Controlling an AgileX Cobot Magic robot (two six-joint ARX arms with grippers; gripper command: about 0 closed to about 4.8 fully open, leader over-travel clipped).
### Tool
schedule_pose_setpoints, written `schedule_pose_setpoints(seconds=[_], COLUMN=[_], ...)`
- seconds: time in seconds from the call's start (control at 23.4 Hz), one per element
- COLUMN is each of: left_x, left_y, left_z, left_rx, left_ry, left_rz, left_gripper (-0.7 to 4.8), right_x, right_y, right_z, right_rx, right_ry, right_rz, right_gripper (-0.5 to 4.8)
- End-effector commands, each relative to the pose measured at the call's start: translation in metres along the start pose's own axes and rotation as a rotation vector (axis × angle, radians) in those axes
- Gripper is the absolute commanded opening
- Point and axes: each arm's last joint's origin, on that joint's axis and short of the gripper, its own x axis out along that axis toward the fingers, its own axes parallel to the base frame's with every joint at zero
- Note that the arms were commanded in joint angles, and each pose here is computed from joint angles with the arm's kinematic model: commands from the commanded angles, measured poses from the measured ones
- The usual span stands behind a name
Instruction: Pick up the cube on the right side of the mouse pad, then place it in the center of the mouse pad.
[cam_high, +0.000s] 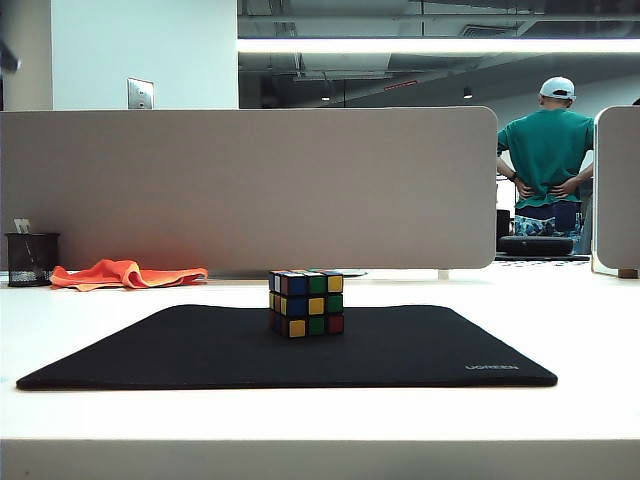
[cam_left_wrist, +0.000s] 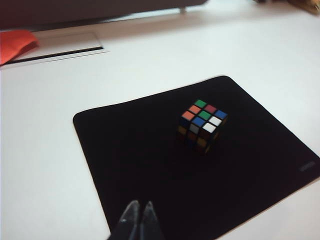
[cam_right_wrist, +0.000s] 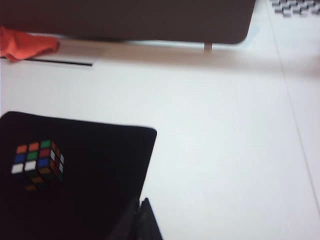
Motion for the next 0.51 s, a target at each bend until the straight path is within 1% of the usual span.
schedule_pose_setpoints(seconds=[0.04,0.09,0.13,0.17,0.21,0.26,0.3,0.38,0.47,0.51], left_x=[0.006,0.009,0.013,0.015,0.017,0.021,0.022,0.027,0.029,0.031], left_y=[0.002,0.003,0.004,0.005,0.006,0.007,0.008,0.009,0.009,0.010], left_z=[-0.016,-0.024,-0.029,-0.032,-0.037,-0.044,-0.047,-0.055,-0.060,-0.065], left_rx=[-0.022,-0.033,-0.057,-0.066,-0.063,-0.053,-0.049,-0.036,-0.032,-0.027], left_ry=[0.013,0.046,0.052,0.045,0.034,-0.019,-0.046,-0.118,-0.132,-0.155], left_rz=[0.025,0.040,0.047,0.053,0.067,0.085,0.085,0.078,0.080,0.080], left_gripper=[0.17,0.17,0.17,0.17,0.17,0.17,0.17,0.17,0.17,0.17], right_x=[0.007,0.009,0.011,0.014,0.016,0.018,0.019,0.026,0.031,0.034], right_y=[-0.006,-0.008,-0.008,-0.008,-0.008,-0.006,-0.006,-0.002,0.000,0.002], right_z=[-0.033,-0.046,-0.055,-0.060,-0.065,-0.074,-0.077,-0.093,-0.102,-0.109], right_rx=[0.020,0.029,0.031,0.032,0.039,0.058,0.062,0.068,0.044,0.040], right_ry=[0.013,0.075,0.095,0.090,0.061,-0.019,-0.041,-0.135,-0.195,-0.255], right_rz=[-0.165,-0.184,-0.184,-0.180,-0.172,-0.116,-0.093,-0.009,0.043,0.073], right_gripper=[0.00,0.01,0.06,0.19,0.24,0.22,0.22,0.21,0.21,0.21])
